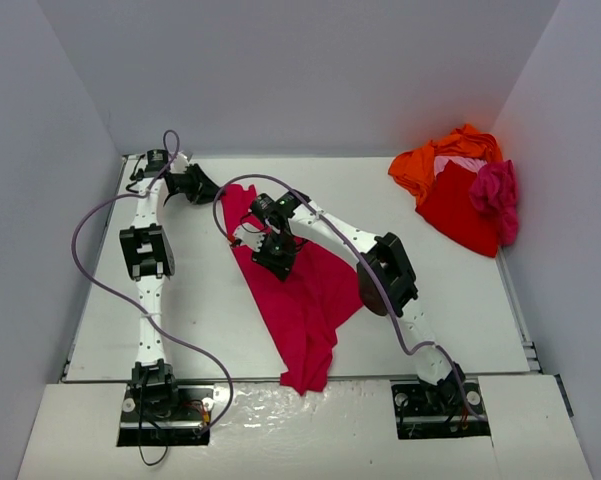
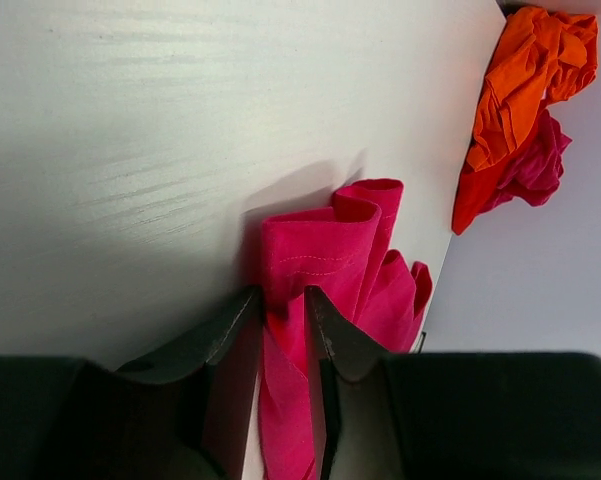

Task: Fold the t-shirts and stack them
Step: Flatten out the tshirt

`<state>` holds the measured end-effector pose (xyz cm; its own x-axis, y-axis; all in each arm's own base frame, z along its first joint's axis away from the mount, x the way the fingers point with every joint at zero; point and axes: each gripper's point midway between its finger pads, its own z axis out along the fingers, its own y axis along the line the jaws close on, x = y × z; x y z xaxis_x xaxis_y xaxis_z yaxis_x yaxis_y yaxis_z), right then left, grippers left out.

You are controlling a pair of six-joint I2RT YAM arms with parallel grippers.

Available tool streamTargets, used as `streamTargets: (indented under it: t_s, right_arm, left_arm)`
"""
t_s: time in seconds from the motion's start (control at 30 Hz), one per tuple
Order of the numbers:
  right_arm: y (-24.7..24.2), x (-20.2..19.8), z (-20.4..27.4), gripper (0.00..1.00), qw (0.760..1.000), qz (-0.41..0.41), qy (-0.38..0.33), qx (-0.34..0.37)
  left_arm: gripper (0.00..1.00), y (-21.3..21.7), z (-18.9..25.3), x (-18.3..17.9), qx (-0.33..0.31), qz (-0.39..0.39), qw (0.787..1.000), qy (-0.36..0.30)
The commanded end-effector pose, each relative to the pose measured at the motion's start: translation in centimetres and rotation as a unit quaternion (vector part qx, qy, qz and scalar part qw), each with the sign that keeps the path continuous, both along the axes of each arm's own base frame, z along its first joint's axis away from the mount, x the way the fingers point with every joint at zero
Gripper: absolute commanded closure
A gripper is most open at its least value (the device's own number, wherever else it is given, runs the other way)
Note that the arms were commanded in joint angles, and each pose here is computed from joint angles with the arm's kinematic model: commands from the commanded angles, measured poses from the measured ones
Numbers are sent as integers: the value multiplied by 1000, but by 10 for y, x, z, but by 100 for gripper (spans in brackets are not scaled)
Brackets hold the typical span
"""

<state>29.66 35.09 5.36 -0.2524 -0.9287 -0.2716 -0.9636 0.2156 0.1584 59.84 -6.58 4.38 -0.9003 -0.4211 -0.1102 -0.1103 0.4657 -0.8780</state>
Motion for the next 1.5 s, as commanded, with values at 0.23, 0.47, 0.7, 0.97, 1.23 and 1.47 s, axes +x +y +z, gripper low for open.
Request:
streamTargets:
  t_s: [0.23,0.47,0.7,0.97,1.23,1.47]
  right_arm:
    - [5,-13,13,79,1000,14,9,4]
    - [-4,-1,32,80,999,6,-31,1]
    - [-45,62,56,80,986,-97,-131,-15]
    - [-90,82,57,79,979,-140,-144,-29]
    - [-135,85,34,79,978,-164,-120,-52]
    - [-132,106,42,77,972,-178,-147,-43]
  left_arm:
    - [100,-8,-70,7,131,10,991,6]
    - [100,-16,-39,8,142,-12,989,-34]
    - [100,18,41,10,177,6,980,-93]
    - [100,65,152,-44,222,10,965,-137]
    - [100,74,217,-115,252,-14,956,-152]
    - [100,78,217,-137,244,-11,961,-129]
